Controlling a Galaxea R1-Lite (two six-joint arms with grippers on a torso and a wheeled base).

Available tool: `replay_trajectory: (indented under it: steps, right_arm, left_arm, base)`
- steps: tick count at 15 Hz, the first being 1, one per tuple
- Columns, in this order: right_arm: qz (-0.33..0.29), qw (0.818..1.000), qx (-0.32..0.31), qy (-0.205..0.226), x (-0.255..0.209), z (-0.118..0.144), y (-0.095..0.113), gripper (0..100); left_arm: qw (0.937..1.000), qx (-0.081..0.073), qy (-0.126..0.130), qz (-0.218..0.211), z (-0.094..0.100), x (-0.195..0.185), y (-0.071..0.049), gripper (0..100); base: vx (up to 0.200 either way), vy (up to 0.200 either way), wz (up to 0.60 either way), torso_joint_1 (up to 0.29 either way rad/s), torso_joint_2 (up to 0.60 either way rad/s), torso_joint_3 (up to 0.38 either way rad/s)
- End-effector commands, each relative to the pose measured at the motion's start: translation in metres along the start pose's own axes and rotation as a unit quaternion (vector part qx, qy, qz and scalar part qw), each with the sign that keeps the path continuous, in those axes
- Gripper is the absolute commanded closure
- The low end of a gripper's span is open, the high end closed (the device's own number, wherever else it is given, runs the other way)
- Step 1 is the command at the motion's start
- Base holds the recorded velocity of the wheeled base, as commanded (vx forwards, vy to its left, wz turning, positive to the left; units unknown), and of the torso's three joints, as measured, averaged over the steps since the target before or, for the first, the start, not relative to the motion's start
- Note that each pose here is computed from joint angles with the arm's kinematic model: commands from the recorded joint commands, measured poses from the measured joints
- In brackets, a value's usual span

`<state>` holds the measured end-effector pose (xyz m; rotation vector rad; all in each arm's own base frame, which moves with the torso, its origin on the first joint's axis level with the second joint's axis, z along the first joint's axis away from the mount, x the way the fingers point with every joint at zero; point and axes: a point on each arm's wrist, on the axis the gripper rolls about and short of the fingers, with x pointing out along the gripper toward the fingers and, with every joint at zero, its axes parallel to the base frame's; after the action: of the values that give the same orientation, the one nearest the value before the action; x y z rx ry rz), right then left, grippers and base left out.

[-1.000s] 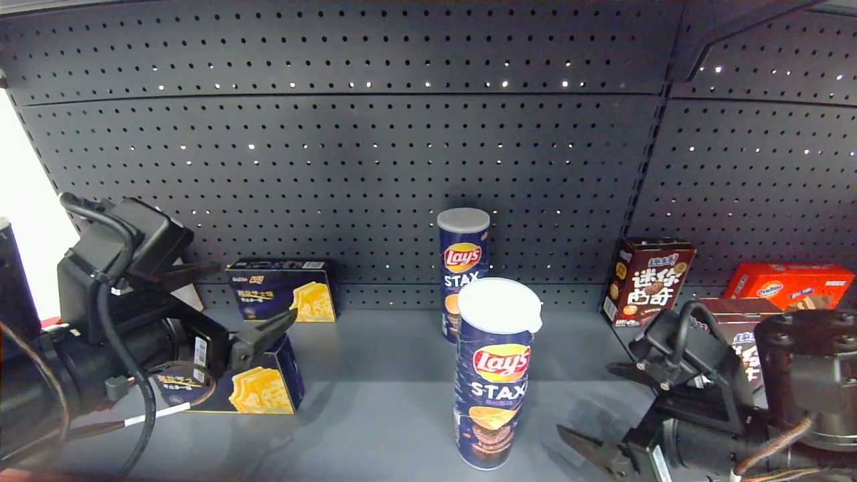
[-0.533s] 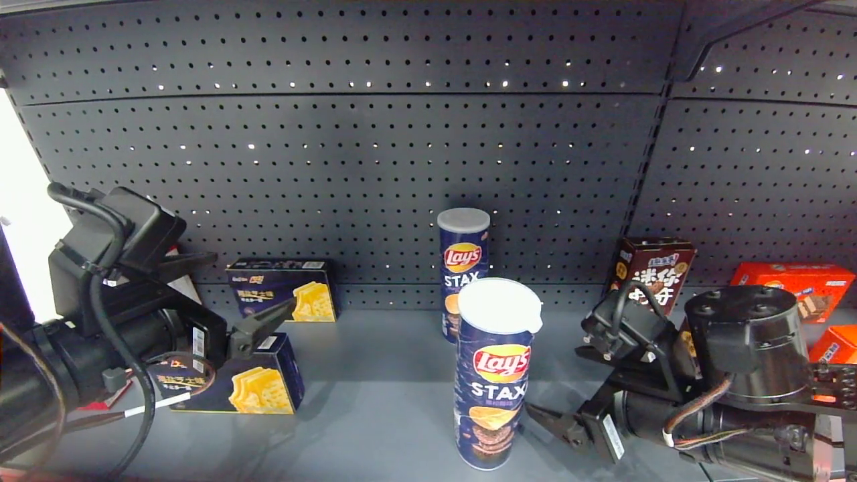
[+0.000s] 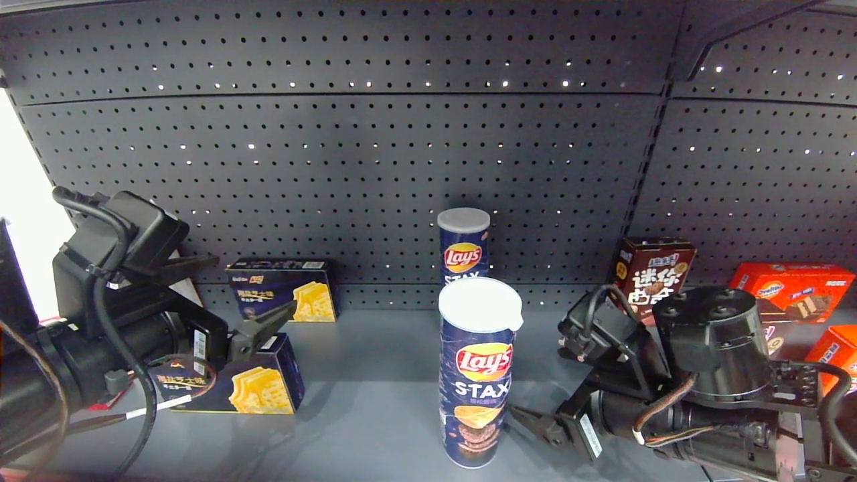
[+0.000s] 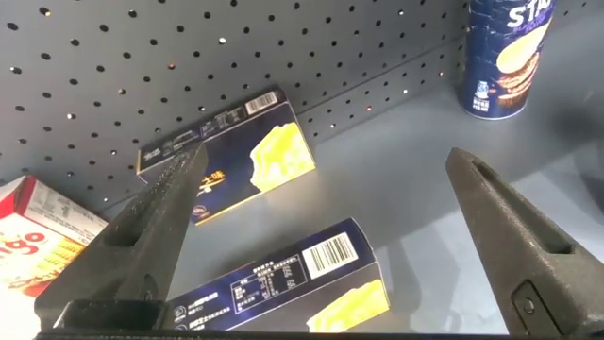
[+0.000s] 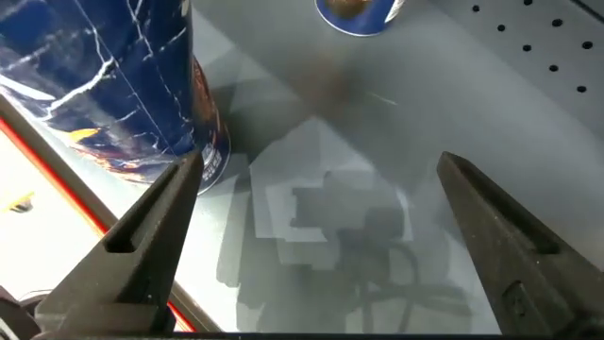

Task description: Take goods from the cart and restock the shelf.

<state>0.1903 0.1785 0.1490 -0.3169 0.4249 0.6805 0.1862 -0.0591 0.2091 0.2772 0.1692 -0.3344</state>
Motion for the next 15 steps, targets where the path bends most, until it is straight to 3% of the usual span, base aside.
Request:
replay_trajectory:
  steps: [1, 11, 12, 15]
  right_arm:
    - [0.003, 1.000, -0.001, 0.001, 0.001, 0.000, 0.002, 0]
    - [-0.015, 1.000, 0.011, -0.019, -0.015, 0.003, -0.007, 0]
    - [-0.026, 0.998, 0.017, -0.054, -0.028, 0.014, -0.013, 0]
    - [-0.074, 0.990, 0.037, -0.111, -0.054, 0.027, -0.036, 0]
  left_arm:
    - [1.0000, 0.000, 0.001, -0.002, -0.001, 0.001, 0.000, 0]
    - [1.0000, 0.000, -0.007, 0.000, 0.003, 0.000, 0.001, 0]
    - [0.9997, -0.001, -0.023, 0.005, 0.007, -0.002, 0.002, 0]
    - [0.9994, -0.002, -0.033, 0.014, 0.007, -0.010, 0.005, 0]
  base:
    - [0.000, 0.000, 0.00, 0.000, 0.00, 0.000]
    - [0.000, 0.000, 0.00, 0.000, 0.00, 0.000]
    - [0.000, 0.000, 0.00, 0.000, 0.00, 0.000]
    - [0.000, 0.000, 0.00, 0.000, 0.00, 0.000]
